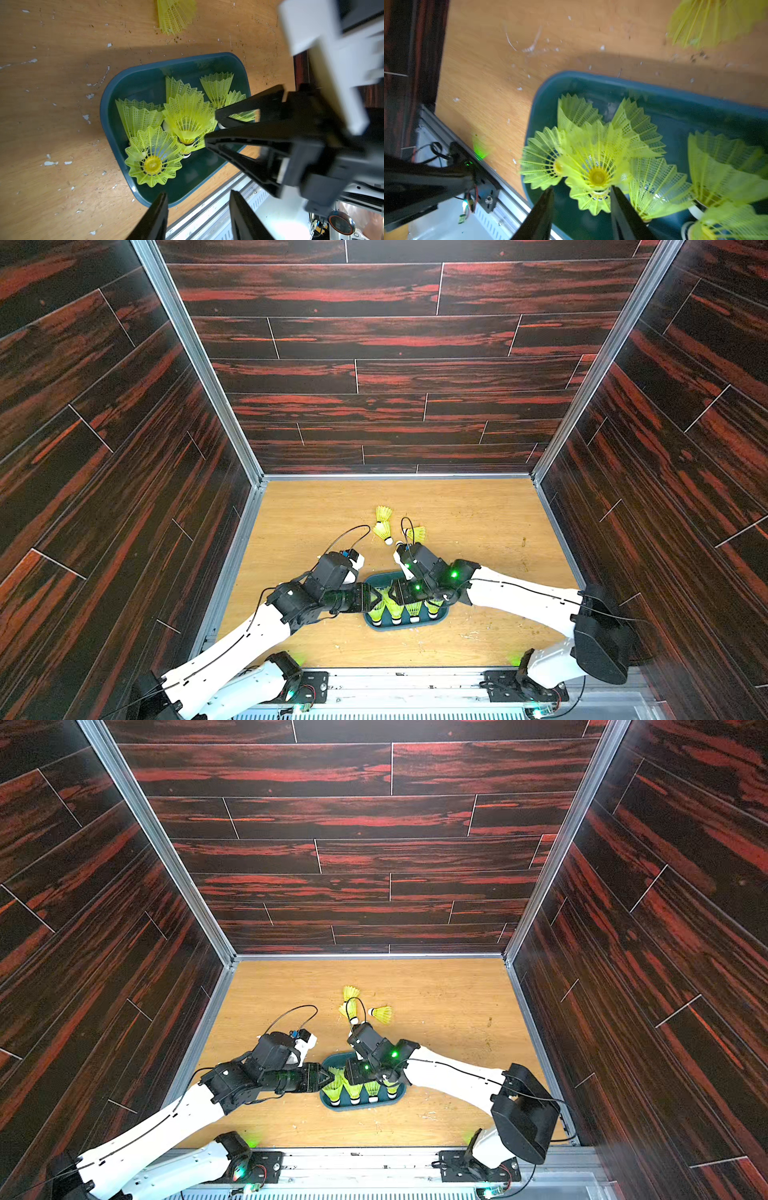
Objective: Put the shuttlecocks into the storage box
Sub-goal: Place the shuttlecock in the storage box, then pick up the shuttlecock at the center of the board.
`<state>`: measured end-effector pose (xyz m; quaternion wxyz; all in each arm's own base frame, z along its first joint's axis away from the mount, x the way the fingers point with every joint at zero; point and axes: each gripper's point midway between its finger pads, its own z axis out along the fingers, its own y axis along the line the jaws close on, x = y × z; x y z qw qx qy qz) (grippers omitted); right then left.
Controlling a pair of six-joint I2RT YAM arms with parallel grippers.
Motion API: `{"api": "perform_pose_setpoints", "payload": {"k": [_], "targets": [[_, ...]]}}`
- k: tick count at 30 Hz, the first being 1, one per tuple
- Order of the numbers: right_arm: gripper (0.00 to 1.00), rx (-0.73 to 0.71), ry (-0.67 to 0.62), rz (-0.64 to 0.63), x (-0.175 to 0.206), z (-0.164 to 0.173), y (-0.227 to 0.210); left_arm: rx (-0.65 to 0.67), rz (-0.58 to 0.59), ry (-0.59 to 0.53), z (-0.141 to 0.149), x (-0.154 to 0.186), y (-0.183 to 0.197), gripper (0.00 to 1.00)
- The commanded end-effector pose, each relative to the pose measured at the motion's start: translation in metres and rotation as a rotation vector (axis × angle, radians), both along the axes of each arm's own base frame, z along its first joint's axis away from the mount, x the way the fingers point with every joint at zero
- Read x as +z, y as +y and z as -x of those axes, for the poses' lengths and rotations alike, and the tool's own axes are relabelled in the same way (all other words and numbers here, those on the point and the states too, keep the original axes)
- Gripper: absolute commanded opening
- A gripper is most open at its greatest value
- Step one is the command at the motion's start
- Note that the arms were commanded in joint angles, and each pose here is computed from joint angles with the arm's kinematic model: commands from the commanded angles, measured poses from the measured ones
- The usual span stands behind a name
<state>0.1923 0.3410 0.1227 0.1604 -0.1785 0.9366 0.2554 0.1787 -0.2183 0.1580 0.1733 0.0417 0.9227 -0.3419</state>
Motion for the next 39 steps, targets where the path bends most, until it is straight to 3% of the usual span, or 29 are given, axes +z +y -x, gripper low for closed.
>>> {"api": "perform_pose_setpoints", "payload": {"k": [1, 13, 18, 22, 27, 33, 39], "targets": [[0.49, -0.002, -0.026, 0.026, 0.014, 0.000, -0.008, 0.006, 0.007, -0.010, 0.001, 0.000, 0.001, 0.52], [0.52, -0.065, -0.103, 0.075, 0.035, -0.014, -0.021, 0.038, 0.015, -0.015, -0.002, 0.004, 0.002, 0.54], [0.56, -0.144, -0.205, 0.183, 0.047, -0.037, -0.043, 0.088, 0.050, -0.027, -0.010, 0.011, 0.001, 0.56], [0.59, -0.175, -0.211, 0.255, 0.055, -0.066, -0.060, 0.166, 0.094, -0.072, -0.029, 0.029, 0.002, 0.61], [0.58, -0.083, -0.289, 0.271, 0.062, -0.097, -0.059, 0.265, 0.129, 0.014, -0.062, 0.031, 0.012, 0.61], [0.58, -0.090, -0.236, 0.303, 0.044, -0.129, -0.063, 0.329, 0.162, 0.048, -0.096, 0.029, 0.020, 0.61], [0.55, -0.049, -0.202, 0.266, 0.029, -0.146, -0.036, 0.359, 0.134, 0.060, -0.117, 0.013, 0.027, 0.60]]}}
